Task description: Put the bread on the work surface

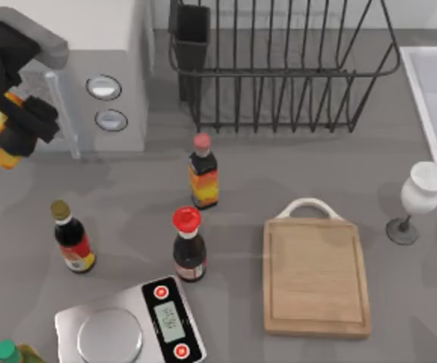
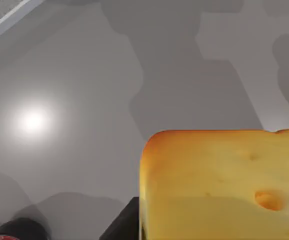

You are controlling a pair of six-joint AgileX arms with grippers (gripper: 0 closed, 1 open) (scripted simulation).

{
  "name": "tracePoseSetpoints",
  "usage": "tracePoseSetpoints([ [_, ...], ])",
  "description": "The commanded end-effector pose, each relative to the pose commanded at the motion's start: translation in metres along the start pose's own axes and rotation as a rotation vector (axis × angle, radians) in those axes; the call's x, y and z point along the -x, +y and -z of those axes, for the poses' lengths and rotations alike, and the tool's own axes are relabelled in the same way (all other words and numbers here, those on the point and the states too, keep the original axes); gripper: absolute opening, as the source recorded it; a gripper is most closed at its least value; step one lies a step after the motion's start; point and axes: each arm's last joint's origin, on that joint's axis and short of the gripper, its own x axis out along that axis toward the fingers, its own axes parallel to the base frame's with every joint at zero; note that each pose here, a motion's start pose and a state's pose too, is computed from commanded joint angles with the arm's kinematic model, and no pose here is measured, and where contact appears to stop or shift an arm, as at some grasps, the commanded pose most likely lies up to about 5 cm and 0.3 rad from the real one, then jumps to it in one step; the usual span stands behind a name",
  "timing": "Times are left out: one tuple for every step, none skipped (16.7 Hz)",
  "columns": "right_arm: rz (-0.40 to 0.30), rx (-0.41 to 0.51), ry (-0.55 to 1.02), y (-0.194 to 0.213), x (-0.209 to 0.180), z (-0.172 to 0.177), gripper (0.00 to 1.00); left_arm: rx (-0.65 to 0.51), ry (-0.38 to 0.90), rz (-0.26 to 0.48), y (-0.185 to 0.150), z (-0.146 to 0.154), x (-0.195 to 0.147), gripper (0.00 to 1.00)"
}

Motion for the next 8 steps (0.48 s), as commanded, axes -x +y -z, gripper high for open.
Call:
tracePoseSetpoints([
  [0.000,0.000,0.000,0.000,0.000,0.000,1.00,0.080,-0.017,-0.009,-0.007,-0.009,0.006,0.00],
  [0.000,0.000,0.000,0.000,0.000,0.000,1.00,0.162,-0.035,-0.016,-0.014,-0.017,0.012,0.00],
  [0.000,0.000,0.000,0.000,0.000,0.000,1.00,0.246,-0.054,-0.018,-0.021,-0.026,0.018,0.00],
  [0.000,0.000,0.000,0.000,0.000,0.000,1.00,0.334,-0.073,-0.017,-0.030,-0.035,0.023,0.00],
  [0.000,0.000,0.000,0.000,0.000,0.000,1.00,0.422,-0.091,-0.012,-0.038,-0.044,0.027,0.00],
  [0.000,0.000,0.000,0.000,0.000,0.000,1.00,0.512,-0.107,-0.003,-0.048,-0.053,0.031,0.00],
  [0.000,0.000,0.000,0.000,0.000,0.000,1.00,0.603,-0.120,0.010,-0.058,-0.062,0.033,0.00],
  [0.000,0.000,0.000,0.000,0.000,0.000,1.00,0.695,-0.131,0.025,-0.069,-0.070,0.036,0.00],
])
